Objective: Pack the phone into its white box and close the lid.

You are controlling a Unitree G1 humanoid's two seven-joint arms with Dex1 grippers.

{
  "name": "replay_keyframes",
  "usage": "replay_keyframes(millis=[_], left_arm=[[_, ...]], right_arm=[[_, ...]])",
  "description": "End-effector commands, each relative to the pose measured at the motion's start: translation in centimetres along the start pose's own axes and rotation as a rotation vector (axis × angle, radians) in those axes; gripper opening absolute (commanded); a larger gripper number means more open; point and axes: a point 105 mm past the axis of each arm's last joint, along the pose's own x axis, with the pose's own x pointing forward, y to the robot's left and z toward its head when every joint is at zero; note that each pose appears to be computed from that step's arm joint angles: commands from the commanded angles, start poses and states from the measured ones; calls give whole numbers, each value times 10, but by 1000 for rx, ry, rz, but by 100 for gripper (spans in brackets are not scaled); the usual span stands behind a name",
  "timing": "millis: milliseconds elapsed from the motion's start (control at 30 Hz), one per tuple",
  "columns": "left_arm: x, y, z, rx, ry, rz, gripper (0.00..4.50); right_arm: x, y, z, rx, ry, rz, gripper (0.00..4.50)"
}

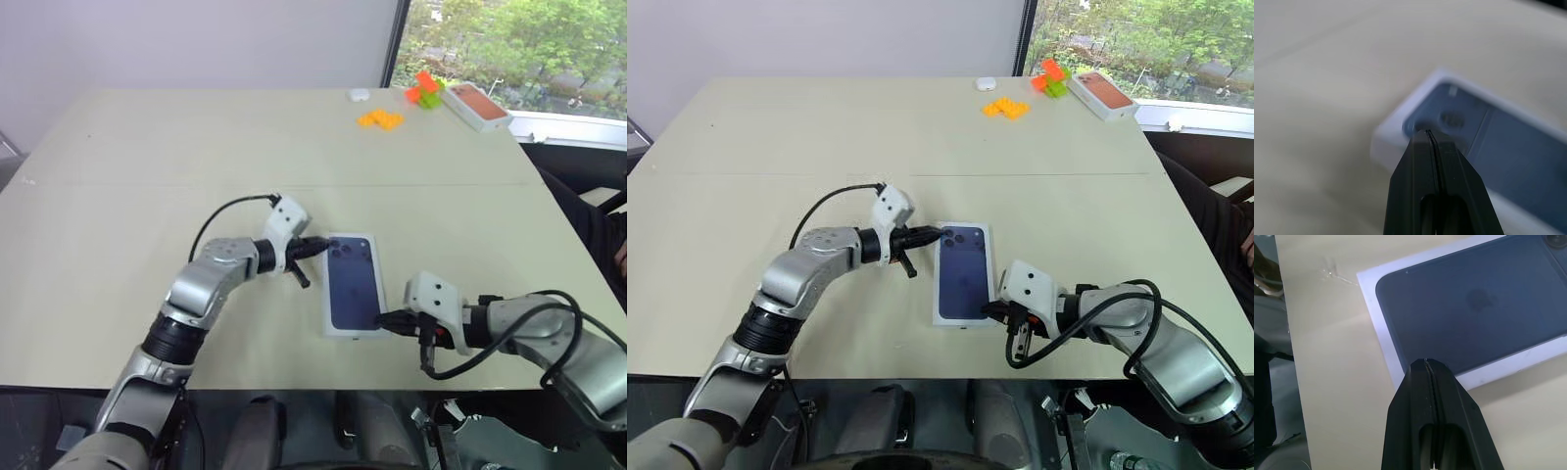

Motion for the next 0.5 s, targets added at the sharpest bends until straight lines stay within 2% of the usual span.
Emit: replay_keyframes(millis=[33, 200, 333, 367, 467, 500], left_arm=[[6, -5, -9, 34, 59, -7, 4], [7, -8, -19, 22, 88, -3, 4], [4, -9, -18, 9, 67, 2, 4], [3, -9, -13, 8, 34, 7, 4], [-15, 8, 34, -73, -244, 105, 4], [-21, 14, 43, -100, -300, 137, 4]], right_arm=[[2, 4, -2, -8, 9, 7, 0], [2, 6, -6, 5, 17, 10, 0], [2, 6, -8, 3, 23, 9, 0], [1, 5, -7, -3, 12, 1, 0], [-4, -16, 12, -8, -89, -112, 0], [-7, -22, 17, -3, -119, -148, 0]])
